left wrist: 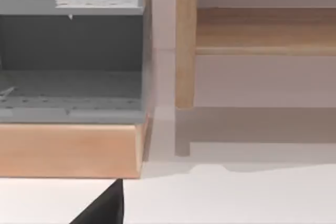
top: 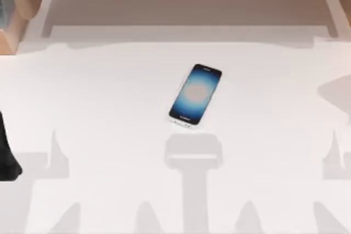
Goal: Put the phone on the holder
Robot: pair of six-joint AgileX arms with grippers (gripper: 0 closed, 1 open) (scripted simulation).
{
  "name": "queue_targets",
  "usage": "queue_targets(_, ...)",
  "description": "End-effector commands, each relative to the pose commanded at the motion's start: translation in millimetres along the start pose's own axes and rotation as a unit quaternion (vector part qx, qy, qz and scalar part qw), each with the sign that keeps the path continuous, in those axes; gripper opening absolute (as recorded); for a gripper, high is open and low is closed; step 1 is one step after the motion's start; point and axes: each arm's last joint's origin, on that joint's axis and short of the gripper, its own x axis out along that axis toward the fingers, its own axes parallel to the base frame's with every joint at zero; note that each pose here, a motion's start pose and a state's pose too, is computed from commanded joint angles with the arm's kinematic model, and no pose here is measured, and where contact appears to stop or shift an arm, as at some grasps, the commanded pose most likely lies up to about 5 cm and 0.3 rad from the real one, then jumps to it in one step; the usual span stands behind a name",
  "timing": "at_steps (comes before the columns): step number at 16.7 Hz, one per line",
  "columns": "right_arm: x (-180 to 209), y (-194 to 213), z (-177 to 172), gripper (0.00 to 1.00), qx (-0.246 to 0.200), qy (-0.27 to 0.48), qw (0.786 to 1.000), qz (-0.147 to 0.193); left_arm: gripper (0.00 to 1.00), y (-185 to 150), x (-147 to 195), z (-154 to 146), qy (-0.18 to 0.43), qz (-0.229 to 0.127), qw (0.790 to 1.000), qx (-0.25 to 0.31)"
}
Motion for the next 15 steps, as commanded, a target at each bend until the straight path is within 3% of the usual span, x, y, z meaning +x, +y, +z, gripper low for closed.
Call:
queue_targets(4, 0.1, 0.4, 4.8, 1.0, 0.005, 0.008, 1.0, 0.002, 1.0, 0.0, 0.0, 0.0, 0.0, 0.0, 1.0, 0.0)
queue_targets(8, 4.2, 2.6, 37.1, 1.0, 0.036, 0.066, 0.997, 0.006, 1.0, 0.0, 0.0, 0.0, 0.0, 0.0, 1.0, 0.0)
queue_targets(12, 27.6, 7.6, 82.8, 1.0, 0.081, 0.183, 0.98, -0.001, 1.0, 0.0, 0.0, 0.0, 0.0, 0.0, 1.0, 0.0)
queue_targets(15, 65.6, 15.8, 109.9, 1.0, 0.108, 0.304, 0.946, -0.021, 1.0, 0.0, 0.0, 0.0, 0.0, 0.0, 1.0, 0.0)
